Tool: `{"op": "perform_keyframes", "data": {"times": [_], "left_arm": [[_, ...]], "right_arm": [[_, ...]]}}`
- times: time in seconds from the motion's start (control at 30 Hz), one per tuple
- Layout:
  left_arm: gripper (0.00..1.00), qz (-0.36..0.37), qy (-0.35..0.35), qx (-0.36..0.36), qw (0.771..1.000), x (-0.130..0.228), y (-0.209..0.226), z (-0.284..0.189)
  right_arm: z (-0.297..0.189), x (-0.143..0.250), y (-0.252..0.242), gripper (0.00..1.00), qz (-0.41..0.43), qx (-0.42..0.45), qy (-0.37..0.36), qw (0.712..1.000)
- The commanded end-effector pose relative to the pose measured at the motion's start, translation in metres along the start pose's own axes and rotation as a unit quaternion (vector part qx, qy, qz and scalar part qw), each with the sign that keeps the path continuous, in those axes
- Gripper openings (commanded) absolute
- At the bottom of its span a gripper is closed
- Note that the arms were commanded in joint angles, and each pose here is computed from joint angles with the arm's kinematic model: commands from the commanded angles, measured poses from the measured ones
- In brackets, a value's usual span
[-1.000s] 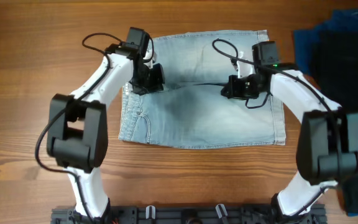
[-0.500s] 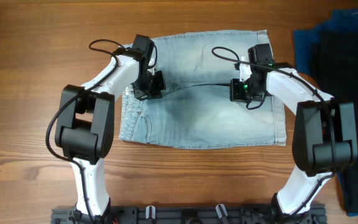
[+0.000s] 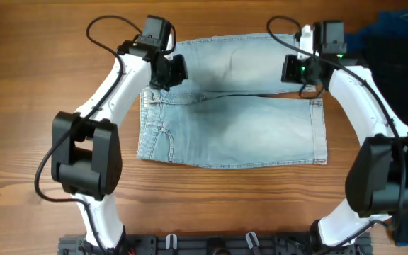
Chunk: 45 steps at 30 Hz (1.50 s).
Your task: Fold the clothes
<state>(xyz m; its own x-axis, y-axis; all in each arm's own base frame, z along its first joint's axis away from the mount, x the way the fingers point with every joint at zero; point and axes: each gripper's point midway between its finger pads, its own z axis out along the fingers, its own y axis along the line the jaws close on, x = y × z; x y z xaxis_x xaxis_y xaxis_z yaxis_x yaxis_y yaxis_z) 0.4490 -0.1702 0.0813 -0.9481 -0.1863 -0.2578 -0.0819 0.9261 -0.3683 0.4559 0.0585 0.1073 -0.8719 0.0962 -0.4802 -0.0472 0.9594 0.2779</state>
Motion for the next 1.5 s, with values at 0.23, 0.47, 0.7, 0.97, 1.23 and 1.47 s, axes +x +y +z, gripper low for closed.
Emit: {"op": "perform_keyframes", "data": {"times": [0.23, 0.47, 0.7, 0.97, 1.23, 1.47], "left_arm": [[0.04, 0.013, 0.019, -0.013, 1.000, 0.011, 0.001, 0.058], [0.04, 0.015, 0.014, -0.109, 0.994, 0.013, 0.039, 0.066], [0.04, 0.064, -0.004, -0.132, 0.989, 0.001, 0.051, 0.063], [0.04, 0.049, -0.066, -0.122, 0.989, -0.037, 0.058, 0.042], [0.04, 0.032, -0.227, -0.051, 0.972, -0.076, 0.000, -0.134], [0.65, -0.020, -0.145, -0.083, 0.986, 0.013, 0.024, -0.208]], "right_arm": [[0.082, 0.049, -0.020, 0.04, 0.033, -0.005, 0.081, 0.996], [0.086, 0.082, -0.057, 0.04, 0.038, 0.092, 0.137, 0.986], [0.078, 0.103, -0.051, 0.04, 0.050, 0.079, 0.182, 0.979], [0.069, 0.053, -0.025, 0.05, 0.040, 0.017, 0.108, 0.993], [-0.046, -0.023, -0.025, 0.17, 0.051, 0.042, 0.028, 0.997], [-0.150, 0.044, -0.050, 0.31, 0.185, 0.170, 0.089, 0.964]]}}
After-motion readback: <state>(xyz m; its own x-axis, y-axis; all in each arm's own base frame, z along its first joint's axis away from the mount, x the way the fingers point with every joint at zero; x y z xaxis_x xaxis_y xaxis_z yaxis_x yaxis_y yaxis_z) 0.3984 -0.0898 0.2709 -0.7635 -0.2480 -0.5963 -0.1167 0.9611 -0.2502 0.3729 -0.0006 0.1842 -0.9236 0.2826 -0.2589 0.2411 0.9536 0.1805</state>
